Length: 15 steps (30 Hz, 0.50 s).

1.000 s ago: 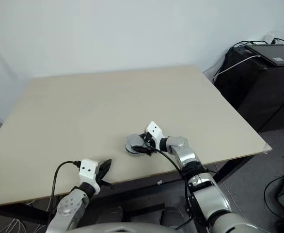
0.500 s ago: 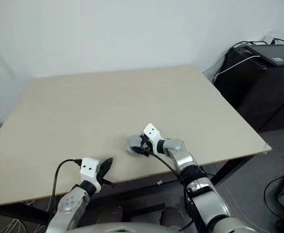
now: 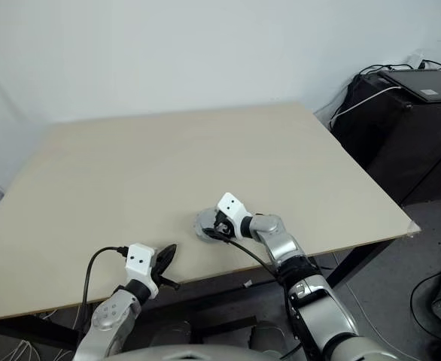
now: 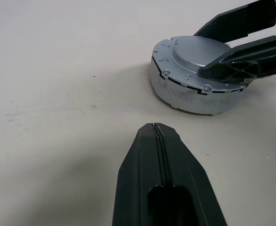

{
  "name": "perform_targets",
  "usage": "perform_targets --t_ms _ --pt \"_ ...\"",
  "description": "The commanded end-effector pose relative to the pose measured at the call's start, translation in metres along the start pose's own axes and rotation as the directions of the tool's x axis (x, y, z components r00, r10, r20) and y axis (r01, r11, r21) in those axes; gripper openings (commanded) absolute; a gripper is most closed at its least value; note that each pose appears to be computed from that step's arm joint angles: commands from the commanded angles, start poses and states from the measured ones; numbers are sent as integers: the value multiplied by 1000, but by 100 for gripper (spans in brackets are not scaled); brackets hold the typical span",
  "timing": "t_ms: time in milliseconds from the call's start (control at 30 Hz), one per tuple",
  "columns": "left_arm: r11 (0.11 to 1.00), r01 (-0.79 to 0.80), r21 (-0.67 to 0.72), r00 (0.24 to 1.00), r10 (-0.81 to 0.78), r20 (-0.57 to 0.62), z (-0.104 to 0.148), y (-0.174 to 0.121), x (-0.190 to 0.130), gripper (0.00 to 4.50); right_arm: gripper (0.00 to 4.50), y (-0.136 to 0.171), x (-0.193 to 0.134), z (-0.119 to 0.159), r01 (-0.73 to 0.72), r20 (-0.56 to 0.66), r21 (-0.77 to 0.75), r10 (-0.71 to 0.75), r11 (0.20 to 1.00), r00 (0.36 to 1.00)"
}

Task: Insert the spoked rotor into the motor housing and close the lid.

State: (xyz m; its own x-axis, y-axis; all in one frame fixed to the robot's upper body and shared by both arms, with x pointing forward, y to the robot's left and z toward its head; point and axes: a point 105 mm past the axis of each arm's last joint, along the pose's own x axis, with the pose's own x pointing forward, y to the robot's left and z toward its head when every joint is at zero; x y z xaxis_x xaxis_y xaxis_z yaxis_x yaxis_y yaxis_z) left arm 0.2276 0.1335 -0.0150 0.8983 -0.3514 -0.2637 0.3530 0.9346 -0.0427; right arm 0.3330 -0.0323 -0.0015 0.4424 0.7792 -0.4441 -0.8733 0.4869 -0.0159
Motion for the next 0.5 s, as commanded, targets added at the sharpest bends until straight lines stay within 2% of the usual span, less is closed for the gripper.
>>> perform_targets --t_ms 33,300,500 --pt "1000 20 18 999 -21 48 13 -4 3 0 329 0 -2 -10 9 -44 44 -7 999 999" --pt "1000 25 16 999 -25 48 13 -5 4 0 329 -5 -4 -13 21 -67 81 -16 997 998" --pt "1000 28 14 998 -29 47 12 -6 4 0 329 -3 -4 -6 12 -7 44 -12 999 1000"
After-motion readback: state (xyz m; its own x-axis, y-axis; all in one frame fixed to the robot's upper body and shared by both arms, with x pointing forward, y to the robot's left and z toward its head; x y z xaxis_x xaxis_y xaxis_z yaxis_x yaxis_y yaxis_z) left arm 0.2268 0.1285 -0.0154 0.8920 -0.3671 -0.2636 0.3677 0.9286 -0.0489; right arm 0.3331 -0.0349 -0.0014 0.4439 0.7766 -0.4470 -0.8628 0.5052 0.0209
